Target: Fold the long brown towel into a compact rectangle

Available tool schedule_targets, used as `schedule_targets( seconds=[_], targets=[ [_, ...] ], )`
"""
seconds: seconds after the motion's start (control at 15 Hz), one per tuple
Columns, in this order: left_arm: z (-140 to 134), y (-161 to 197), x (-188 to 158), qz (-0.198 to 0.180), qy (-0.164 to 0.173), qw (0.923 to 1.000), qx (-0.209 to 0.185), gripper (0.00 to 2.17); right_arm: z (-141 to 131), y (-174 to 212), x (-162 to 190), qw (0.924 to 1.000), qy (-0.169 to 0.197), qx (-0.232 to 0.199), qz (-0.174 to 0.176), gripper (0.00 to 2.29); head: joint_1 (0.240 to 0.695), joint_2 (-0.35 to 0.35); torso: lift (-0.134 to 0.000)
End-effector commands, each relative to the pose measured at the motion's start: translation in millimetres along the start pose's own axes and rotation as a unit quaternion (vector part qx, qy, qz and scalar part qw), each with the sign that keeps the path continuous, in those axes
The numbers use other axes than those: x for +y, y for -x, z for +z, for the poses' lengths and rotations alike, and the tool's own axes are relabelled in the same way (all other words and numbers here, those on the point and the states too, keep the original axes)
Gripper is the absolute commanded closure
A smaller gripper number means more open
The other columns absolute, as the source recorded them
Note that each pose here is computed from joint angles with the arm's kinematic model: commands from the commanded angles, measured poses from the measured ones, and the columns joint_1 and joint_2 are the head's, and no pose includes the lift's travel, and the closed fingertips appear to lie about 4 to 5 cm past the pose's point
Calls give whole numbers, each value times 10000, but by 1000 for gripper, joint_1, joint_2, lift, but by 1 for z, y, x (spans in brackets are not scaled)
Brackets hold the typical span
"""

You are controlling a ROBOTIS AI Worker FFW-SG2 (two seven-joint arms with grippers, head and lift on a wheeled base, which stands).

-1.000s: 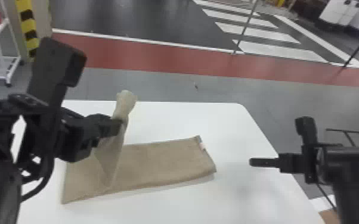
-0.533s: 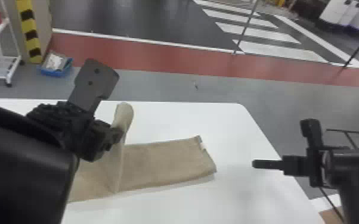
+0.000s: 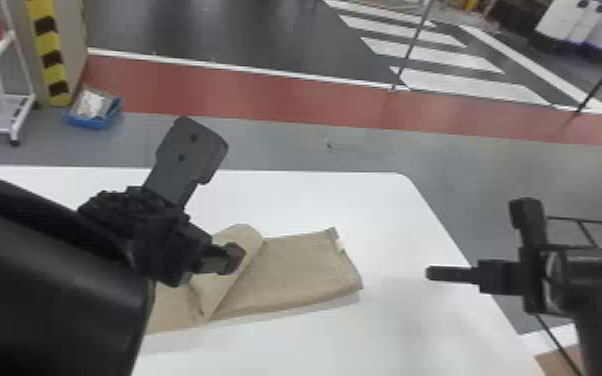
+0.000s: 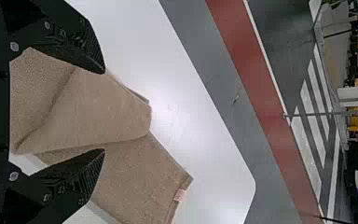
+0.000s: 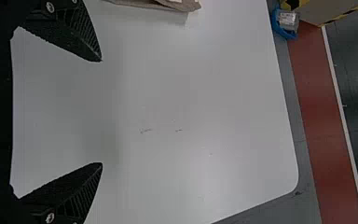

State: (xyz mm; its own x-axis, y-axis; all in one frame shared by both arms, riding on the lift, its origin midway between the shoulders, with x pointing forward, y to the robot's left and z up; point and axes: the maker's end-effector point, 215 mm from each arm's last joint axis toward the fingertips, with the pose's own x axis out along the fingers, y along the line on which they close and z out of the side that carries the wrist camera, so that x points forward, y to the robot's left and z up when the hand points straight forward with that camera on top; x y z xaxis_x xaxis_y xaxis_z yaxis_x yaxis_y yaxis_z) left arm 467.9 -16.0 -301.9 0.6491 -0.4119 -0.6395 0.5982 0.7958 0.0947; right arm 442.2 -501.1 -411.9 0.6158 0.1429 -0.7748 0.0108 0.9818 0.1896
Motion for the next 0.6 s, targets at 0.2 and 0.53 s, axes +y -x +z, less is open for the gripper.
schedule_targets(
  seconds=[0.2,0.53],
  targets=[
    [-5,6,12,63,223,9997,-33,36,11,4,22,9996,-22,-155,235,90,695,-350,-124],
    [-28,36,58,296,1013,9942,-224,36,41,-8,108,9946,279,-349,942,90,695,-350,-124]
  ],
)
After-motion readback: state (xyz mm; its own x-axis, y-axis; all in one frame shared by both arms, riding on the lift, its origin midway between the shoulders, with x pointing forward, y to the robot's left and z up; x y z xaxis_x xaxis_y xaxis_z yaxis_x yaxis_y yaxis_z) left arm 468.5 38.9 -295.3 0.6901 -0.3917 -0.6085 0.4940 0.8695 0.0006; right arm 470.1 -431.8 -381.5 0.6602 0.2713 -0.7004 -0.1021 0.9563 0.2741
